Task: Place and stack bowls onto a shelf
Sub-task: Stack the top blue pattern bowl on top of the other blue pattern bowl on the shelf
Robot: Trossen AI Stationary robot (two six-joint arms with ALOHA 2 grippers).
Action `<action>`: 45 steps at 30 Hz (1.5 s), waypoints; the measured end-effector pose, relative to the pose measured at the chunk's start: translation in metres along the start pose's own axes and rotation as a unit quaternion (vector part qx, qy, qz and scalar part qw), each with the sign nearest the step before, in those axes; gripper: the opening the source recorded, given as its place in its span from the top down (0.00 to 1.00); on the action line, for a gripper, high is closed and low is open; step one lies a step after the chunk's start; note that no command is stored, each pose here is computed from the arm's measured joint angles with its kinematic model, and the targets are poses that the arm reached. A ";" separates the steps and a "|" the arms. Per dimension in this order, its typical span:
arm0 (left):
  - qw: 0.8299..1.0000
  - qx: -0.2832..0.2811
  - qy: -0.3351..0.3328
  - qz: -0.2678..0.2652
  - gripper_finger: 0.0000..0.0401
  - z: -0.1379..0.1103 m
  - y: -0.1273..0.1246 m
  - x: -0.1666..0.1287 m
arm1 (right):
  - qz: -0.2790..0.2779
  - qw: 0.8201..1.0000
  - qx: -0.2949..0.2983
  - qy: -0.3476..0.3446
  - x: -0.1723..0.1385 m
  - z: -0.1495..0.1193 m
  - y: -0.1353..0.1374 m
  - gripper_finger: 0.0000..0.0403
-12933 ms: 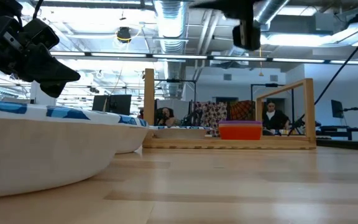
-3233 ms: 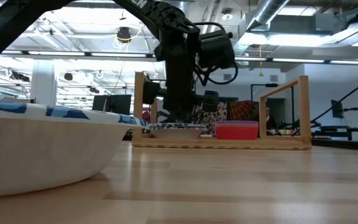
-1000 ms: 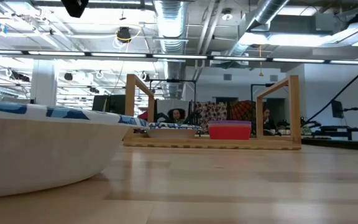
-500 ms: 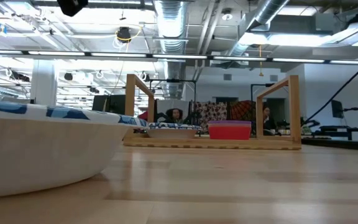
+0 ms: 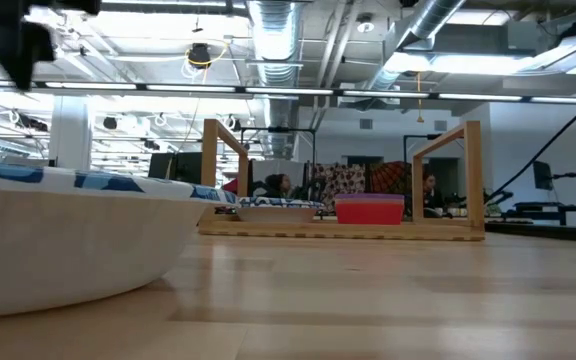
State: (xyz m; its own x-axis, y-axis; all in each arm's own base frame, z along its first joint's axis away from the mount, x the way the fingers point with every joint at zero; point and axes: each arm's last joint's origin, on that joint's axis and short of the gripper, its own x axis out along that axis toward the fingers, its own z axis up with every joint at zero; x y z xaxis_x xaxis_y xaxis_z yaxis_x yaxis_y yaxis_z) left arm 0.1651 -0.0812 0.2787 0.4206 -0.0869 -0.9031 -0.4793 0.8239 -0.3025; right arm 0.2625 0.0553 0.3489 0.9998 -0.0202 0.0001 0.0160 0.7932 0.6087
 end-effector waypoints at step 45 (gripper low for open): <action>0.983 -0.091 0.069 0.144 0.66 -0.032 -0.020 0.126 | -0.016 1.000 0.003 0.020 0.000 -0.004 -0.003 0.76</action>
State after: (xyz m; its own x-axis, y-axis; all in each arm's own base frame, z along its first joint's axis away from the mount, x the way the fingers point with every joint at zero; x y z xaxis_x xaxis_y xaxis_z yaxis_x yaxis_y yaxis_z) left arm 0.2023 -0.1264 0.1612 0.1438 0.0496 -0.9884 -0.6981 0.7129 -0.0658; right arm 0.2624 0.0553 0.3439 0.9985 -0.0201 -0.0507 0.0470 0.7890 0.6125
